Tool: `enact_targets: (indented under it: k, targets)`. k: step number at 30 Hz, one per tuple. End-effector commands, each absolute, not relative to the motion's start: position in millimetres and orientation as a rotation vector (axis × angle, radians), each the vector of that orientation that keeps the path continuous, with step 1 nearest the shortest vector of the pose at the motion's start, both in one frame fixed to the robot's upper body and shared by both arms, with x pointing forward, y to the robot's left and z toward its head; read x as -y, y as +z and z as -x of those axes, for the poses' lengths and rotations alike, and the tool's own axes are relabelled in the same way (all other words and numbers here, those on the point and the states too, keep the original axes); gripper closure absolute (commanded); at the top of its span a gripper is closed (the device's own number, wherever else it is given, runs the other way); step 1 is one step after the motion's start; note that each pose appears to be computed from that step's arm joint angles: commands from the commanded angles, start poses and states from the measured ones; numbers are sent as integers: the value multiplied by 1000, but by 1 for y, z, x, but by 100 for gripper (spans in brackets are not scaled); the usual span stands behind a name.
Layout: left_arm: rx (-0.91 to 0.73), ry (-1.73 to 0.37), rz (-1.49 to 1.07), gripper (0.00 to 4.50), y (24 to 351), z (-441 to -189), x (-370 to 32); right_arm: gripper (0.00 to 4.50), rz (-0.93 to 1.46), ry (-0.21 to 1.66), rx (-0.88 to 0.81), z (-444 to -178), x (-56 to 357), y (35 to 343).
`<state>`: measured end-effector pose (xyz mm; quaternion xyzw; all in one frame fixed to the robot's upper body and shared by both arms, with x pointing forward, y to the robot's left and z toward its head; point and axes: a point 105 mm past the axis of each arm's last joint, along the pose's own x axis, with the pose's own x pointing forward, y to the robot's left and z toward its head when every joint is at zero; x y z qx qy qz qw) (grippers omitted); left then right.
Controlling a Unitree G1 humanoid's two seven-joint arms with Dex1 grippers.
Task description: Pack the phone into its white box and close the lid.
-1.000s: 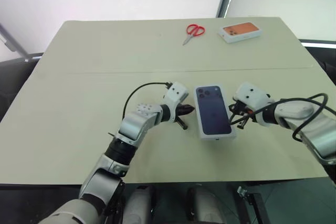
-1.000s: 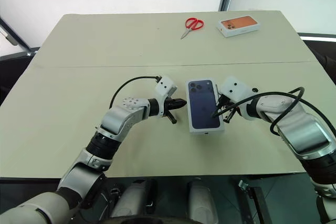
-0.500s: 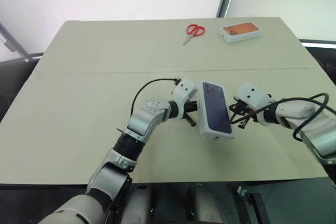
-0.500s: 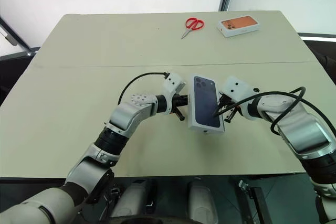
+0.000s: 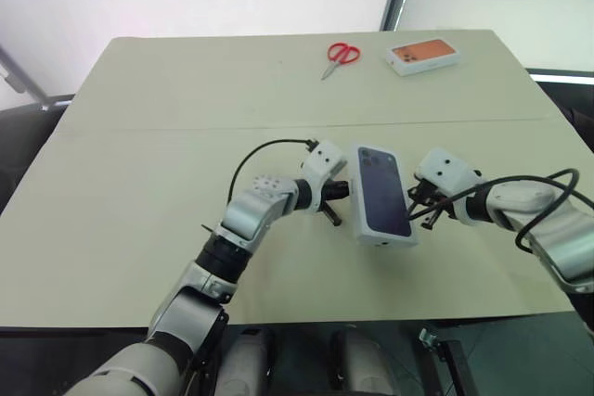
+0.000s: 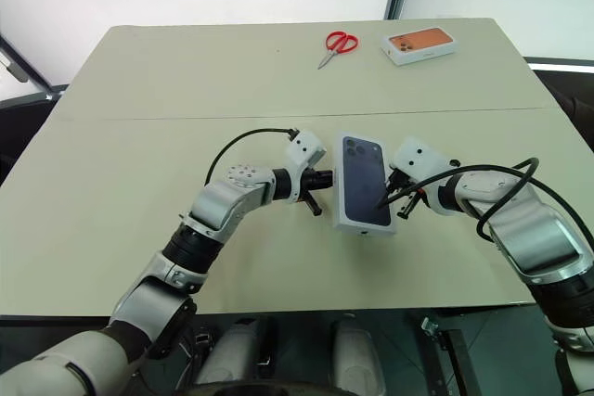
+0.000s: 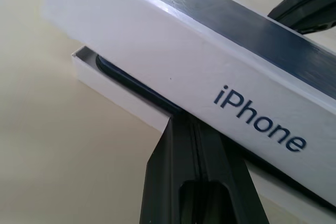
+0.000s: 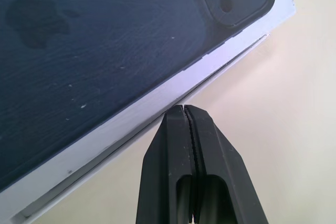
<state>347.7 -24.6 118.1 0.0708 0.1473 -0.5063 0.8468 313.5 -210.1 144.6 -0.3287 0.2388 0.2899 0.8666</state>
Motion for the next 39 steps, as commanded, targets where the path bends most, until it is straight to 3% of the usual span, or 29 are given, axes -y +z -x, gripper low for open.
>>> enact_targets:
  k: [1,10,25,39]
  targets:
    - [-293,-1066,-147,450,127,-348,18,449,703,571,-433,-320,212,164]
    - [-321,-1083,-166,450,125,-340,-1,449,711,576,-426,-320,210,166]
    - [-362,-1225,-181,450,117,-311,22,449,714,594,-420,-319,205,168]
    - [-305,-1198,-109,450,131,-317,36,449,716,599,-413,-321,205,170]
